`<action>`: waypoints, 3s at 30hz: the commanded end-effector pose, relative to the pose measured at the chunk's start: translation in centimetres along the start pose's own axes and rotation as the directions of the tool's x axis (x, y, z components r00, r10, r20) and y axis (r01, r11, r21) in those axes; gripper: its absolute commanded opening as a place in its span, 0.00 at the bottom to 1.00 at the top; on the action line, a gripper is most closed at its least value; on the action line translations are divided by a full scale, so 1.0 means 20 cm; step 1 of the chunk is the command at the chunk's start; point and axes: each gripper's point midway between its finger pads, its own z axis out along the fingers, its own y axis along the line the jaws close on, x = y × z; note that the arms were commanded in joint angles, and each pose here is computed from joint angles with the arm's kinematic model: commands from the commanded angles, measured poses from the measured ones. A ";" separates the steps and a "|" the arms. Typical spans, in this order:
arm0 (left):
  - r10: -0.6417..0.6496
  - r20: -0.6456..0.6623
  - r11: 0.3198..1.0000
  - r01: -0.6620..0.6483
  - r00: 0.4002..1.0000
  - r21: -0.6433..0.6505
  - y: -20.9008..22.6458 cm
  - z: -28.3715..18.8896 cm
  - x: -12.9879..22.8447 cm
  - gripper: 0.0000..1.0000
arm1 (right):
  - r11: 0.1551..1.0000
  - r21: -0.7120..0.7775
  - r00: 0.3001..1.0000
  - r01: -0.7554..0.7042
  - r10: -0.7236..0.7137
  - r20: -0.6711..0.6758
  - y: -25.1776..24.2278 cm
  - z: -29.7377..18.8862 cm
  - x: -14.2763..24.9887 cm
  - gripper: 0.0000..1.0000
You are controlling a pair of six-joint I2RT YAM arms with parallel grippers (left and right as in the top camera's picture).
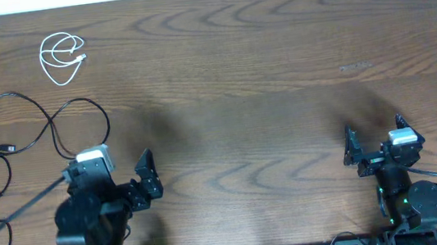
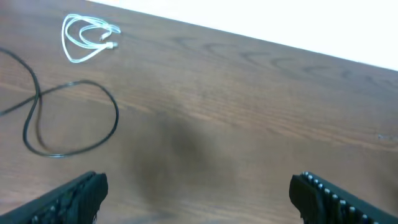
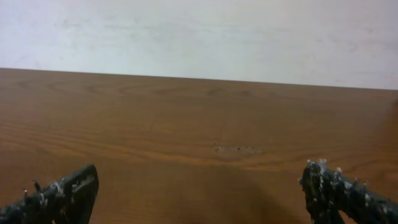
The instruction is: Untangle cables
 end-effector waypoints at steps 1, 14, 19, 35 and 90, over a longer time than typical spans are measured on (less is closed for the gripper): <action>0.023 0.059 1.000 -0.023 0.998 0.000 0.02 0.03 0.04 0.98 | 1.000 0.019 1.000 0.006 -0.006 -0.001 -0.02 0.00 0.00 0.99; 0.039 0.337 0.997 -0.061 0.941 0.053 0.03 0.17 0.08 0.98 | 1.000 0.019 1.000 0.006 -0.006 -0.001 -0.02 0.00 0.00 0.99; 0.031 0.397 0.998 -0.050 0.917 0.037 0.08 0.20 0.12 0.98 | 1.000 0.019 1.000 0.006 -0.006 -0.001 -0.02 0.00 0.00 0.99; 0.028 0.461 0.999 -0.016 0.887 -0.030 0.18 0.23 0.11 0.98 | 1.000 0.019 1.000 0.006 -0.006 -0.001 -0.02 0.00 0.00 0.99; 0.174 0.310 0.984 -0.151 0.935 -0.097 0.24 0.39 0.38 0.98 | 1.000 0.019 1.000 0.006 -0.006 -0.001 -0.02 0.00 0.00 0.99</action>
